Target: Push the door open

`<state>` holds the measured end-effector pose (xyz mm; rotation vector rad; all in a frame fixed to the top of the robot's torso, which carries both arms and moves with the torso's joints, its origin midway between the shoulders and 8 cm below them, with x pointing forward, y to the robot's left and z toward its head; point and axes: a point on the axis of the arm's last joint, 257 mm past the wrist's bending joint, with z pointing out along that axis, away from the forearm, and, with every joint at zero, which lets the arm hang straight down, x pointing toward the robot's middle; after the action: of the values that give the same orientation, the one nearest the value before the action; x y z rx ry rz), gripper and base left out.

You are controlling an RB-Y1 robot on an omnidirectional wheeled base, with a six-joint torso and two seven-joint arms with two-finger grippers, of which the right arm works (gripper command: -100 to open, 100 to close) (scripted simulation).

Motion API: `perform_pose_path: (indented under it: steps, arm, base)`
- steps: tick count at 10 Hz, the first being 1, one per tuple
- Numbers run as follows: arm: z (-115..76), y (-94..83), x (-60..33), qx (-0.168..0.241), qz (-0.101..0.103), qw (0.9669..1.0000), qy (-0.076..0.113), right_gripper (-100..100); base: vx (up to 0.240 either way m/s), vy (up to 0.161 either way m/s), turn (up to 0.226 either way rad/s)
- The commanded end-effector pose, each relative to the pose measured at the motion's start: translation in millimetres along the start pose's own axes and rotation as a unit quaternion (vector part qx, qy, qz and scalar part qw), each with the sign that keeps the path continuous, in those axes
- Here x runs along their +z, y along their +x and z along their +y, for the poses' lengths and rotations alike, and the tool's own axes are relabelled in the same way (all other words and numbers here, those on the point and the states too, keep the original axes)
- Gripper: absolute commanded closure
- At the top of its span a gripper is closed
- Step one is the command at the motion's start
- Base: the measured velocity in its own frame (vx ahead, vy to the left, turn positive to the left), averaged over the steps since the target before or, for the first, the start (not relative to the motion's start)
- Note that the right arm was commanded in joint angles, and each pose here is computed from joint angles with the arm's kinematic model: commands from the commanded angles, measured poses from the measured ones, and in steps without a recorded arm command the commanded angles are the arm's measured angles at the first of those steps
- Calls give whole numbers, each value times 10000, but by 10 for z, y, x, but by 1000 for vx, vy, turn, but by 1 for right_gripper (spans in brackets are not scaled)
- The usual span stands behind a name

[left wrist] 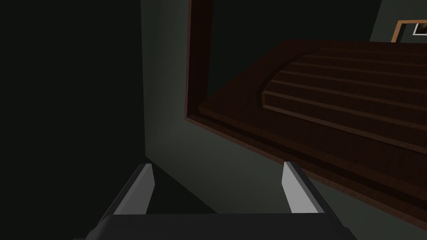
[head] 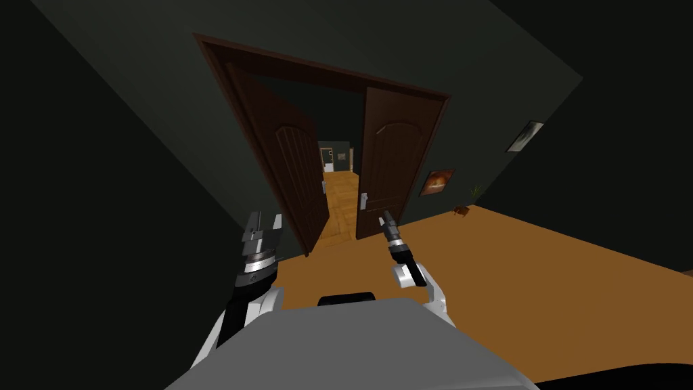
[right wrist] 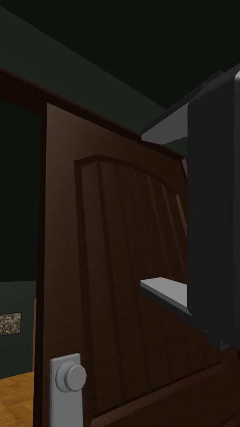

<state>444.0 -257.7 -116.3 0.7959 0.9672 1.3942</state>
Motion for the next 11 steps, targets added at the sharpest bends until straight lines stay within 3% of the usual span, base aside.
perform_pose_path:
  steps: [1, 6, 9, 11]
  arm:
    - [-160, 5, 0, 83, 51, 9999, 130, -100]
    - [-552, -68, -8, 213, 109, 9985, 492, -100]
    - [-666, -100, -9, 249, 121, 9978, 600, -100]
    - [-871, -174, -7, 310, 135, 9963, 796, -100]
  base:
    - [78, -32, 107]
    - [60, -21, 60]
    - [44, -16, 45]
    - [63, -29, 86]
